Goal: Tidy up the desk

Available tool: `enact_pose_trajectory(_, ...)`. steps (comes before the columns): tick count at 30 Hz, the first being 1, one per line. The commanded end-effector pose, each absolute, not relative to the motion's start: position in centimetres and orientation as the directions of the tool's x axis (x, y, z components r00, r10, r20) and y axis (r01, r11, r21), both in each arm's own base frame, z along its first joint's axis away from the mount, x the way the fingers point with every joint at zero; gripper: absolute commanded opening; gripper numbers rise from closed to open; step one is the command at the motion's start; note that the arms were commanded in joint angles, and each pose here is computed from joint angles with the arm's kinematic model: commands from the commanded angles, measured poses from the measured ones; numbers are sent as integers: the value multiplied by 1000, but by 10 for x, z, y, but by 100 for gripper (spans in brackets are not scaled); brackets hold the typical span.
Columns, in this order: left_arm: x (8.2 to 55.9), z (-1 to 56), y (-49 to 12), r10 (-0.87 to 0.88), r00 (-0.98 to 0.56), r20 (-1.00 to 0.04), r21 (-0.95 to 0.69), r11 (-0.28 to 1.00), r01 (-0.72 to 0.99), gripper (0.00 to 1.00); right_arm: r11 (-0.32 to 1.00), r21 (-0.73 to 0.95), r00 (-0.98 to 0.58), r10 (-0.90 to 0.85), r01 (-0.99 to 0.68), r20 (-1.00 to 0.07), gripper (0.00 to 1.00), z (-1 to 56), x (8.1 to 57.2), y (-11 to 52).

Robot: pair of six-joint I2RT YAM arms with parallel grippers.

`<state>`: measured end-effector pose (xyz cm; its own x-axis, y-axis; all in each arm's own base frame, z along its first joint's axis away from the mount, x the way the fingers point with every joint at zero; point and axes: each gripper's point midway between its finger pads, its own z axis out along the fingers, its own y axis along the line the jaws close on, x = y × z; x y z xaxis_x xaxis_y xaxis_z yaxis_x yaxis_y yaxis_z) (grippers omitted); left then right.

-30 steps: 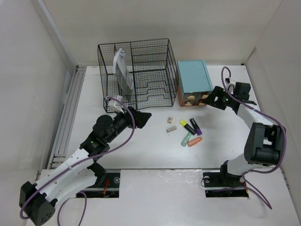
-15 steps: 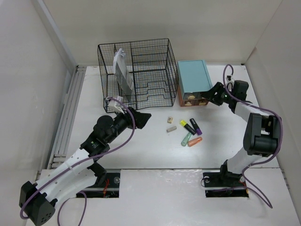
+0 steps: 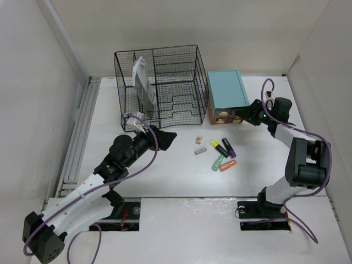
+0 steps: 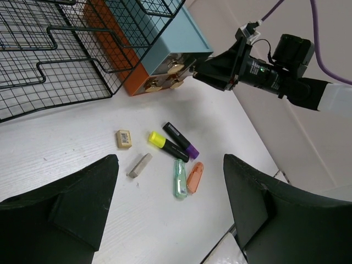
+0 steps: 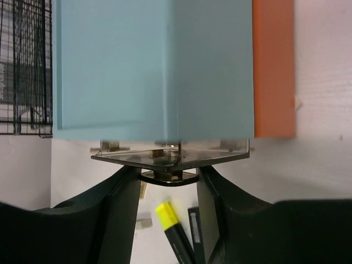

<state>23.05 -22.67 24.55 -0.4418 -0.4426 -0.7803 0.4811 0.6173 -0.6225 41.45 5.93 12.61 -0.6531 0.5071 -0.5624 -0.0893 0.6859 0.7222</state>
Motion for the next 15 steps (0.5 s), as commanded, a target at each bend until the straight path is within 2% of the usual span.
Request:
enact_pose_trajectory(1,229,257,-227,-467,-416,-780,-625,596,504,74,712,678,-611,458,-184,-646,29,148,403,61)
enact_pose_trajectory(7,229,260,-227,-472,-410,-780,-625,592,508,74,745,639,-673,374,-192,-638,29,129,362,64)
enact_pose_trajectory(15,228,260,-228,-468,-415,-780,-625,588,513,74,775,613,-785,281,-154,-552,34,102,318,54)
